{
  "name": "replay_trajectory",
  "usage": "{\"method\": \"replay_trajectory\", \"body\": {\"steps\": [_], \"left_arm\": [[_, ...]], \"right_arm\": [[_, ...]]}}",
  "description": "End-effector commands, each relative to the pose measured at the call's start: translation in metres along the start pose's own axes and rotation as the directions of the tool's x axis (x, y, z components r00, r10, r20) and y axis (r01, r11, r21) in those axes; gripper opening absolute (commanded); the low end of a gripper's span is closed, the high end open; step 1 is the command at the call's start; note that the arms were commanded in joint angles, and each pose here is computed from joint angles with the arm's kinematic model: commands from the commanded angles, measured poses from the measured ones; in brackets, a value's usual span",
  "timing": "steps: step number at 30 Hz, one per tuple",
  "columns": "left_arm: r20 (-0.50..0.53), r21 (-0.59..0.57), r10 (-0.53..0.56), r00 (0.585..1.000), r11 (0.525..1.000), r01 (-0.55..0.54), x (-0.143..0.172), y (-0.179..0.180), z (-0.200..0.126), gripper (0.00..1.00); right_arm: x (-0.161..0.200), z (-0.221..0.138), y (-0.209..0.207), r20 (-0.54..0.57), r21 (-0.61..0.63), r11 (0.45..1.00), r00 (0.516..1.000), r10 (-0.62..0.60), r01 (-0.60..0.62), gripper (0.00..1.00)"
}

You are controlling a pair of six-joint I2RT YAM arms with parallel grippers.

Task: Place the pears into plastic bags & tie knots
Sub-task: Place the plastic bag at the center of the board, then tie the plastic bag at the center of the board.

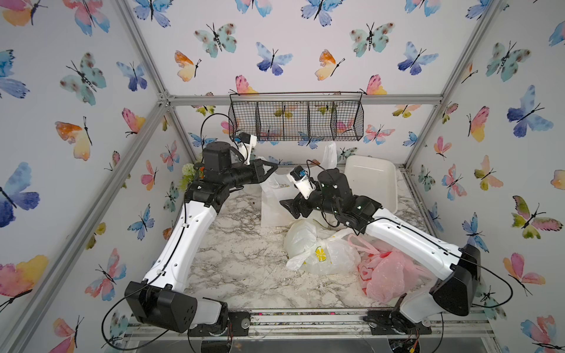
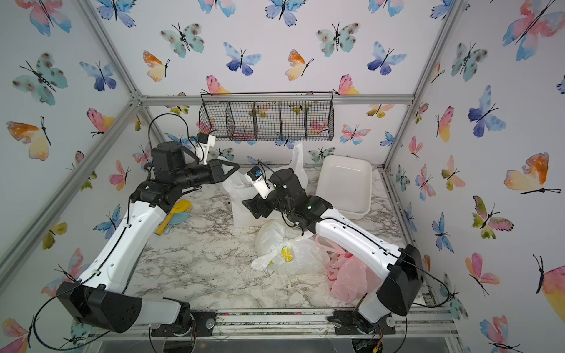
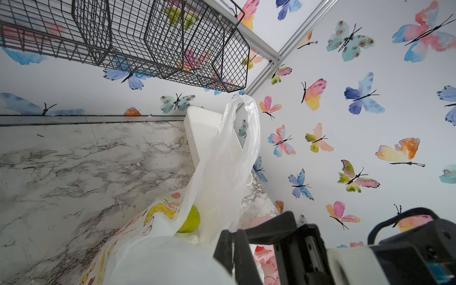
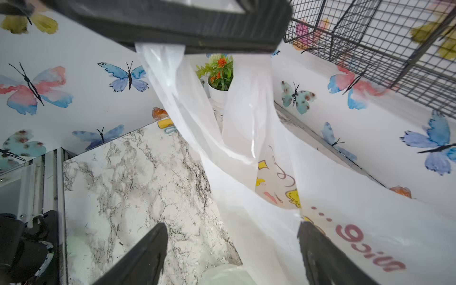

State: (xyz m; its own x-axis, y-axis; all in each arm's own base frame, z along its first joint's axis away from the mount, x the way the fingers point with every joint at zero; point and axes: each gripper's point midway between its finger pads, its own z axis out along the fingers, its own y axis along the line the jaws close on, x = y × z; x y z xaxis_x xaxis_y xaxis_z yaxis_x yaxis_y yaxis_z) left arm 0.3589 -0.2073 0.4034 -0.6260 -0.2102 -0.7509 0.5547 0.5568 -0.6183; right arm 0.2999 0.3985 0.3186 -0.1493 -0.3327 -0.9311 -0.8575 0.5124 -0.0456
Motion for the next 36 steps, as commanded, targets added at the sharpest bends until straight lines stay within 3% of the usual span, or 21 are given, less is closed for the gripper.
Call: {"method": "replay_trajectory", "body": {"steps": [1,9,13,16,21,24,27,31,36], "left_arm": [[0.015,0.022,0.012,1.0,1.0,-0.013,-0.006,-0.004,0.002,0.09],[0.02,0.049,0.018,1.0,0.999,-0.019,-0.007,-0.011,0.0,0.06],[0.015,0.057,0.025,1.0,0.998,-0.026,-0.004,-0.012,0.0,0.02],[0.005,0.065,0.032,0.999,0.997,-0.032,-0.002,-0.011,0.001,0.0],[0.011,0.109,0.067,0.998,0.992,-0.067,-0.006,-0.018,0.003,0.01],[0.041,0.171,0.098,0.994,0.98,-0.103,-0.018,-0.032,0.003,0.09],[0.077,0.229,0.135,0.988,0.962,-0.149,-0.032,-0.047,-0.001,0.27],[0.183,0.237,0.211,0.96,0.938,-0.251,-0.057,-0.056,-0.031,0.52],[0.29,0.126,0.248,0.924,0.948,-0.294,-0.057,-0.026,-0.071,0.62]], "right_arm": [[-0.049,0.001,0.001,0.2,0.021,0.996,0.975,-0.094,0.091,0.87],[-0.027,0.055,-0.027,0.133,0.139,0.972,0.969,-0.208,0.19,0.97],[-0.013,0.073,-0.056,0.137,0.089,0.987,0.98,-0.142,0.131,0.93],[-0.01,0.075,-0.06,0.143,0.038,0.984,0.974,-0.176,0.172,0.84],[0.002,0.078,-0.03,0.161,-0.168,0.967,0.973,-0.167,0.193,0.48],[0.012,0.078,-0.022,0.16,-0.215,0.961,0.977,-0.141,0.174,0.25],[0.018,0.076,-0.022,0.166,-0.22,0.964,0.979,-0.116,0.151,0.07],[0.024,0.074,-0.025,0.167,-0.227,0.967,0.983,-0.075,0.113,0.03],[0.022,0.069,-0.026,0.184,-0.249,0.965,0.982,-0.031,0.077,0.03]]}}
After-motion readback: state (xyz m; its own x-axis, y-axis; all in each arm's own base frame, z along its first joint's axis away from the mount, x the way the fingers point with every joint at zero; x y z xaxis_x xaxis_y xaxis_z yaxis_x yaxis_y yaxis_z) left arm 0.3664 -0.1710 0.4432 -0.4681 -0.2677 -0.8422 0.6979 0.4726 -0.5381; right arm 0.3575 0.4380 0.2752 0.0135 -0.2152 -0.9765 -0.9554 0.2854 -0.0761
